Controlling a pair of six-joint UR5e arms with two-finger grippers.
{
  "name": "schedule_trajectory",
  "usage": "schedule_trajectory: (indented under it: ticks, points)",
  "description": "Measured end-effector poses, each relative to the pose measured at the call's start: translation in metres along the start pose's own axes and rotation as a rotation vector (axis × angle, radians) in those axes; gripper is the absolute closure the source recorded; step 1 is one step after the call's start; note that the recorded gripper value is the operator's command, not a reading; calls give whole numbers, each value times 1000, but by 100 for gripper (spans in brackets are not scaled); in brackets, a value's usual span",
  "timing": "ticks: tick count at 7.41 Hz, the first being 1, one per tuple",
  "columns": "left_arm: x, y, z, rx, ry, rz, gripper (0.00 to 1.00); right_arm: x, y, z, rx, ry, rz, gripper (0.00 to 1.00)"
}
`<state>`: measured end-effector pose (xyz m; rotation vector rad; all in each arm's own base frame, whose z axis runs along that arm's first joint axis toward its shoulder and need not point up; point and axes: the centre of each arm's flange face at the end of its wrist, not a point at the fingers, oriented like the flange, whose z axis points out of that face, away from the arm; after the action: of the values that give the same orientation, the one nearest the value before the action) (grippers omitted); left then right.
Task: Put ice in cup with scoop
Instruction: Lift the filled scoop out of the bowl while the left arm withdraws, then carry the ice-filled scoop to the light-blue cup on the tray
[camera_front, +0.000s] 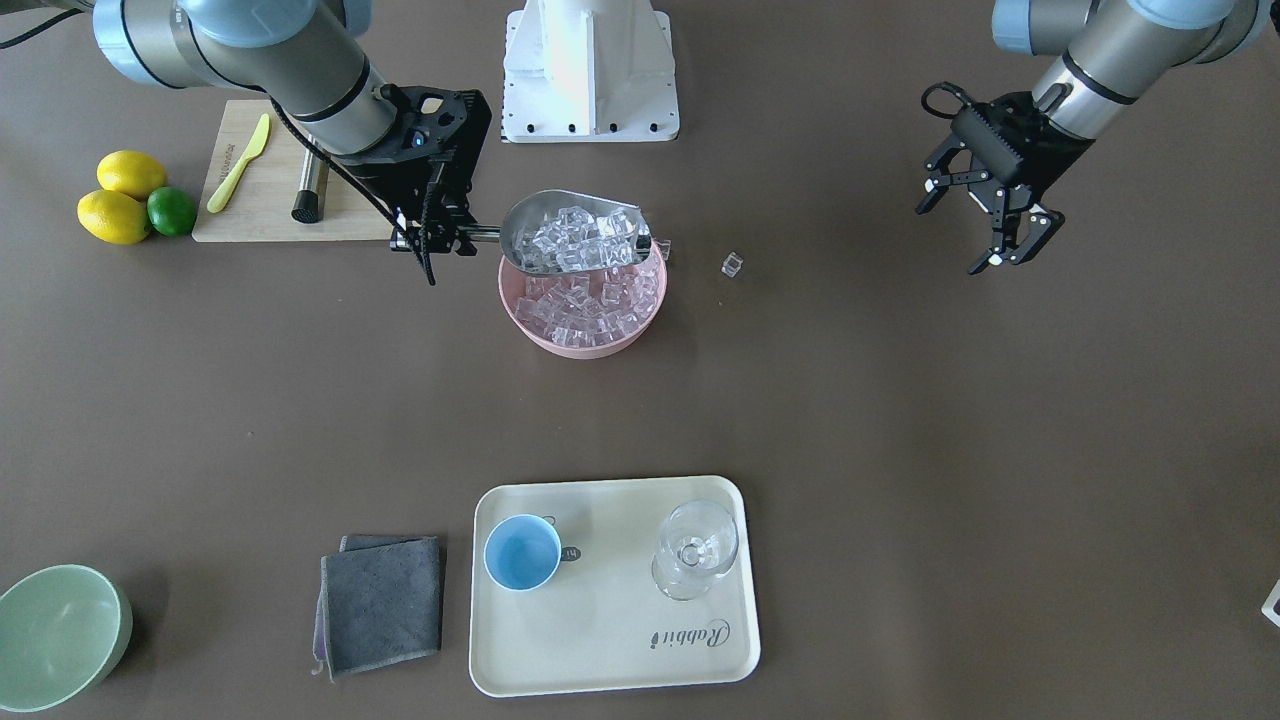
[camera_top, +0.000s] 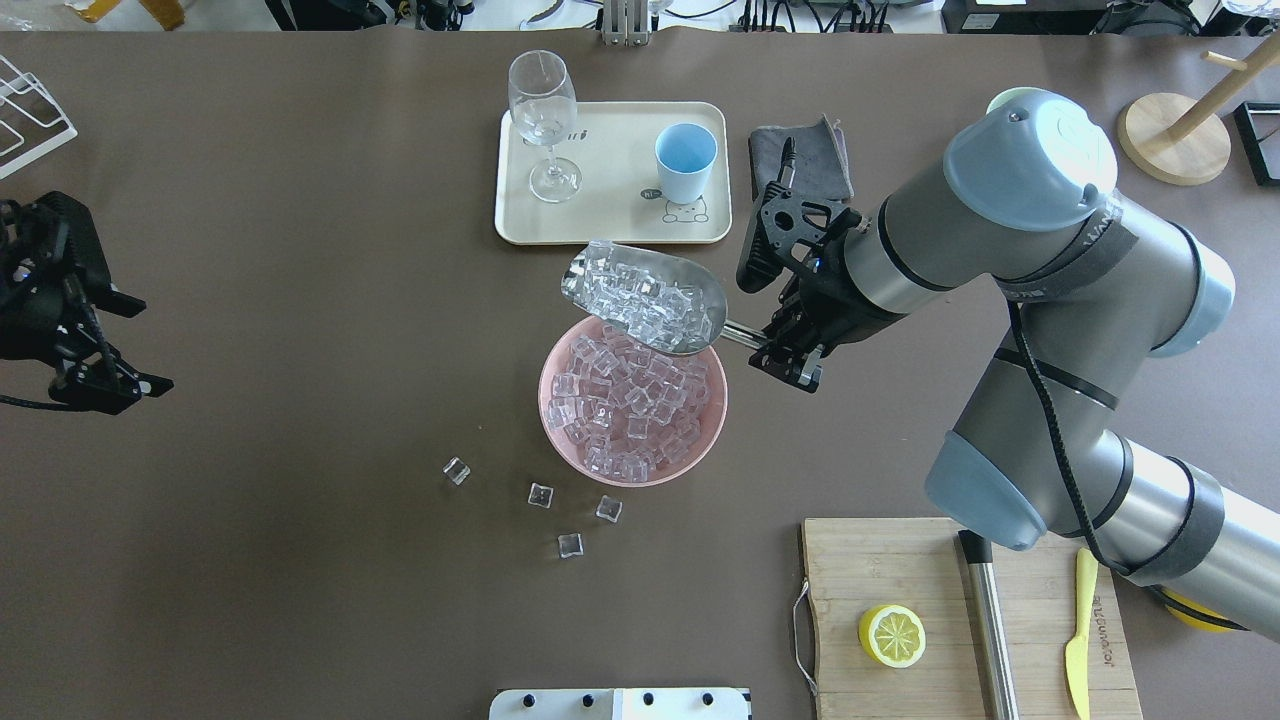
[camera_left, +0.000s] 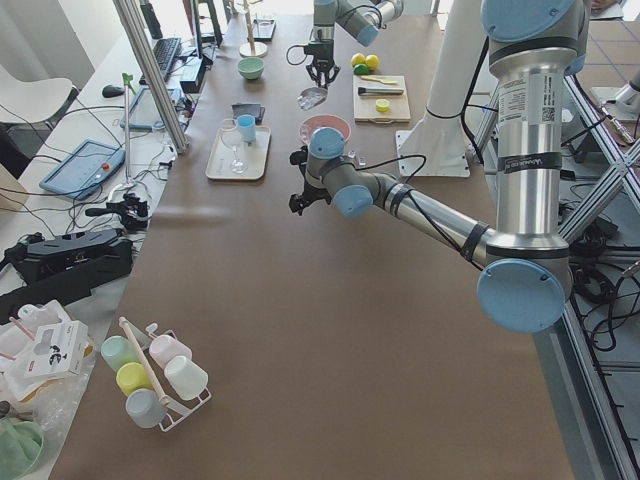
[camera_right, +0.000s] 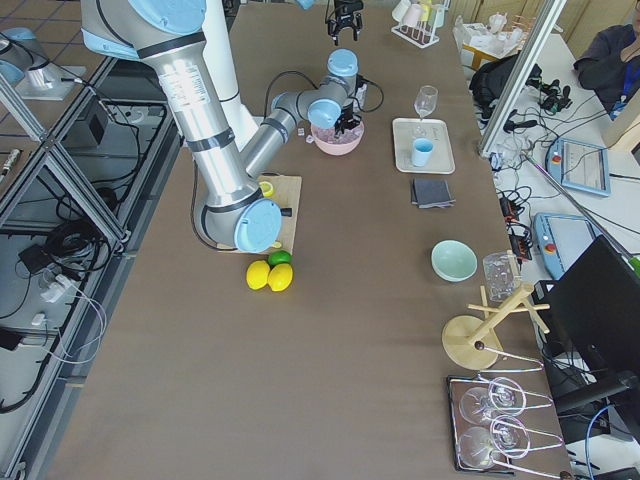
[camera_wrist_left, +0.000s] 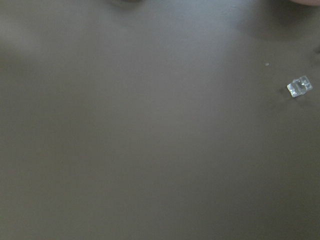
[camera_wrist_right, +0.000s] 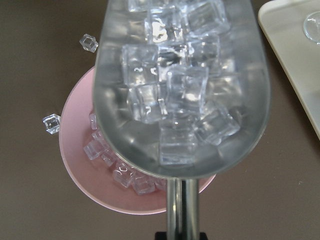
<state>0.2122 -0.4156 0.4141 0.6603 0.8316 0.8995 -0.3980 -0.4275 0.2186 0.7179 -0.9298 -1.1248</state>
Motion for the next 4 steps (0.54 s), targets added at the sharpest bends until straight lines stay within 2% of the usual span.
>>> schedule_trajectory:
  ticks: [1,2,3,4]
  points:
    - [-22,23,-14,-46,-12,-55,1,8,6,-5,-4,0,41,100]
    - [-46,50,-32,-91,-19,-118,1,18,13,-10,-8,12,125,100]
    - [-65,74,-47,-130,-30,-199,1,28,22,-15,-21,26,242,100]
    - [-80,95,-60,-165,-42,-281,1,36,30,-17,-57,41,366,100]
